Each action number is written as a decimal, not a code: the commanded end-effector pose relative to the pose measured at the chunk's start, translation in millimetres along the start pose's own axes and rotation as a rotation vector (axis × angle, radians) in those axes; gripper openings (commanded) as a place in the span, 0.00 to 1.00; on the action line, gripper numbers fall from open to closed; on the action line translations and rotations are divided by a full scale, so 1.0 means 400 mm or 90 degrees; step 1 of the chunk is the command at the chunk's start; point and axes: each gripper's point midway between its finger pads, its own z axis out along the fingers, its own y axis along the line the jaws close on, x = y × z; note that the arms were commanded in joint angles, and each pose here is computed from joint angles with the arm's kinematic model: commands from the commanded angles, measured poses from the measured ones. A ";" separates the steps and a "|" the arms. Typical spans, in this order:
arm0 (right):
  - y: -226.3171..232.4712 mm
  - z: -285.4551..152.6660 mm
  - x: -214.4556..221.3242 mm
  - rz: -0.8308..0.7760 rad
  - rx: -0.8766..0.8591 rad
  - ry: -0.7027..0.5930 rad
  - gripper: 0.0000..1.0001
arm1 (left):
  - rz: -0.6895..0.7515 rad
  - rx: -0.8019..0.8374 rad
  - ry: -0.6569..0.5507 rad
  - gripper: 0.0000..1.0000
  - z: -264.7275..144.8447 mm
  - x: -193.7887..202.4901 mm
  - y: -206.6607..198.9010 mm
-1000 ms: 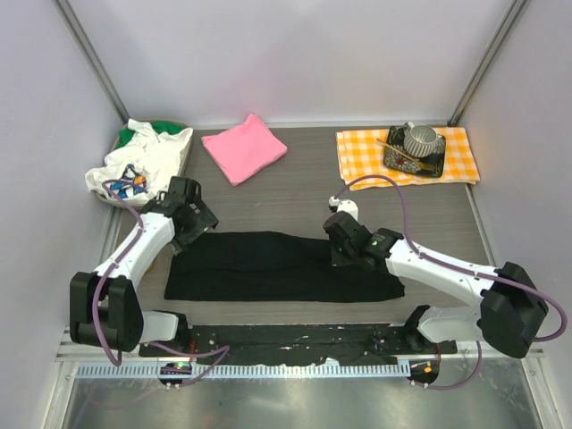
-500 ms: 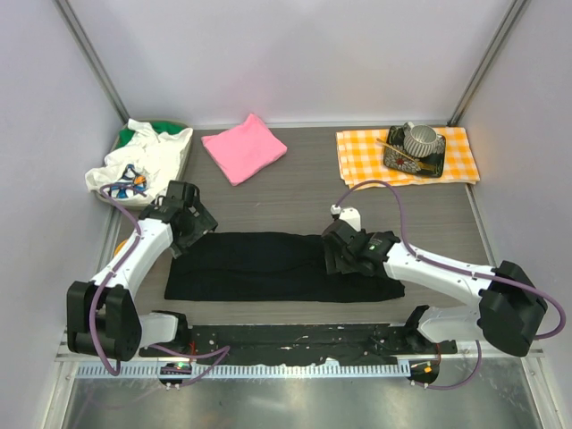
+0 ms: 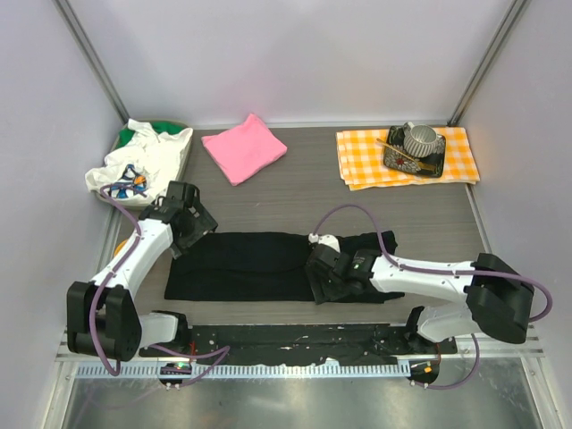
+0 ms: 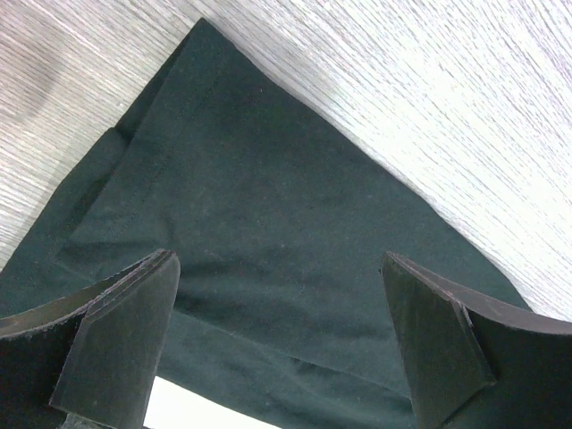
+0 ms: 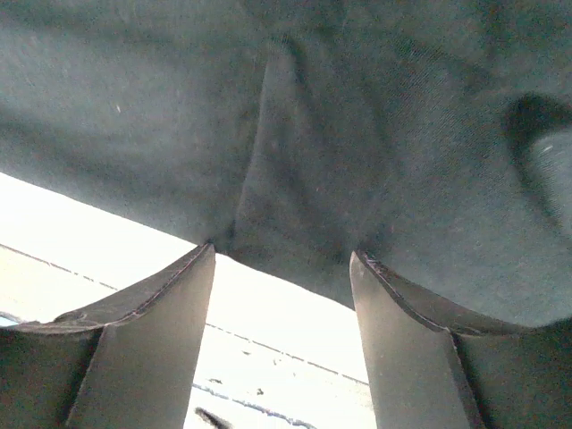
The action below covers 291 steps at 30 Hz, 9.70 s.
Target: Fold and stack the t-shirts
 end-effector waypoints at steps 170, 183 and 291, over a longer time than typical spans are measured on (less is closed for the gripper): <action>-0.297 0.183 -1.062 0.161 0.141 -0.378 1.00 | 0.194 0.253 -0.008 1.00 -0.235 0.220 -0.292; -0.265 -0.300 -0.748 0.198 0.154 -0.406 1.00 | 0.214 0.253 0.100 1.00 -0.152 0.362 -0.166; -0.119 -0.199 -0.381 0.176 0.087 -0.438 0.01 | 0.229 0.429 0.001 0.00 -0.227 0.344 -0.429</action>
